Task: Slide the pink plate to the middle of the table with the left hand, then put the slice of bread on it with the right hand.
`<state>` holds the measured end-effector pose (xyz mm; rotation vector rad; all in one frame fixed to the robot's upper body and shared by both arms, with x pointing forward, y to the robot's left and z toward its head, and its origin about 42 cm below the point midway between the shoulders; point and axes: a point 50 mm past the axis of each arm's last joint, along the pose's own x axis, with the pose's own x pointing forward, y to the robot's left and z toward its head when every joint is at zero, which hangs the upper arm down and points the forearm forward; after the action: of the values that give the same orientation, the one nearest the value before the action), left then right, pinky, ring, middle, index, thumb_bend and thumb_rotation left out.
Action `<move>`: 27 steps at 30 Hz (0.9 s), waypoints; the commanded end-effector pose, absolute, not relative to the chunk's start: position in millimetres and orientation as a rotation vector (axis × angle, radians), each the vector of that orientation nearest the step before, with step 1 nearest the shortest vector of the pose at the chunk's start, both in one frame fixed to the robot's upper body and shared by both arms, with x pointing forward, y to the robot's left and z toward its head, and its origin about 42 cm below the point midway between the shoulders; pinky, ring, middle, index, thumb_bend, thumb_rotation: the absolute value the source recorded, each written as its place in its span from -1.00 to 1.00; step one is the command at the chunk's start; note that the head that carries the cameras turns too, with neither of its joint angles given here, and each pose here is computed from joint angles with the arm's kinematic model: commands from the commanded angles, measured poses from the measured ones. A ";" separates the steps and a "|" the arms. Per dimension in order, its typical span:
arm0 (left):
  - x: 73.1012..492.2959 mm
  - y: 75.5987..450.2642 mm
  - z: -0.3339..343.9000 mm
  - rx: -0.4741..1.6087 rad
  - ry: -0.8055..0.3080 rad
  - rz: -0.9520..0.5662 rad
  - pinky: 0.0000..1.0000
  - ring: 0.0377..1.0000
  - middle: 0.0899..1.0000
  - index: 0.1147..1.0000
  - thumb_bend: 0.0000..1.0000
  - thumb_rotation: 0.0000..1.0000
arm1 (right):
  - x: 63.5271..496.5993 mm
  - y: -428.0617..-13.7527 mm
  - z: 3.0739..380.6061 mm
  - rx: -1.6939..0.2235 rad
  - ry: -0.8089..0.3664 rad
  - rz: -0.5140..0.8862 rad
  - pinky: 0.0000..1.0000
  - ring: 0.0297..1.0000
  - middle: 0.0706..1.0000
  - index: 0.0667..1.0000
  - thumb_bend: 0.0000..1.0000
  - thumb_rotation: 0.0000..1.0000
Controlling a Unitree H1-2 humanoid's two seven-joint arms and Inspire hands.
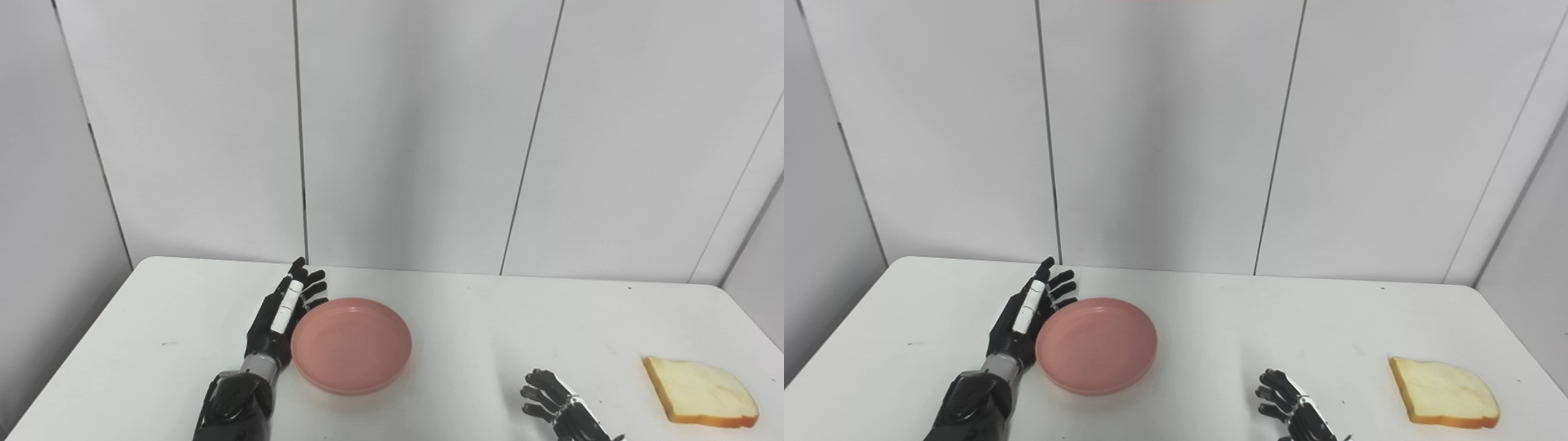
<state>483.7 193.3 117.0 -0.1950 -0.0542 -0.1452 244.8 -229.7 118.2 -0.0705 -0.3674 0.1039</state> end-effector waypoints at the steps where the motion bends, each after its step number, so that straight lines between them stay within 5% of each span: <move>1: 479.2 177.8 110.6 -0.209 -0.033 -0.184 0.46 0.65 0.62 0.85 0.90 0.47 | 228.4 -213.3 76.7 -0.020 -0.196 0.094 0.49 0.57 0.62 0.61 0.52 0.77; 20: 469.9 157.9 106.0 -0.322 0.007 -0.220 0.48 0.64 0.63 0.84 1.00 0.39 | 230.1 -164.3 96.9 -0.019 -0.198 0.083 0.52 0.62 0.68 0.68 0.46 0.85; 27: 469.3 164.3 106.9 -0.327 -0.006 -0.250 0.48 0.68 0.63 0.86 0.88 0.45 | 236.8 -144.3 100.8 -0.051 -0.202 0.080 0.47 0.60 0.67 0.69 0.36 0.87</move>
<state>477.2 160.5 120.8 -0.3167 -0.0486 -0.2399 246.9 -173.2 123.1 -0.1242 -0.3033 0.0814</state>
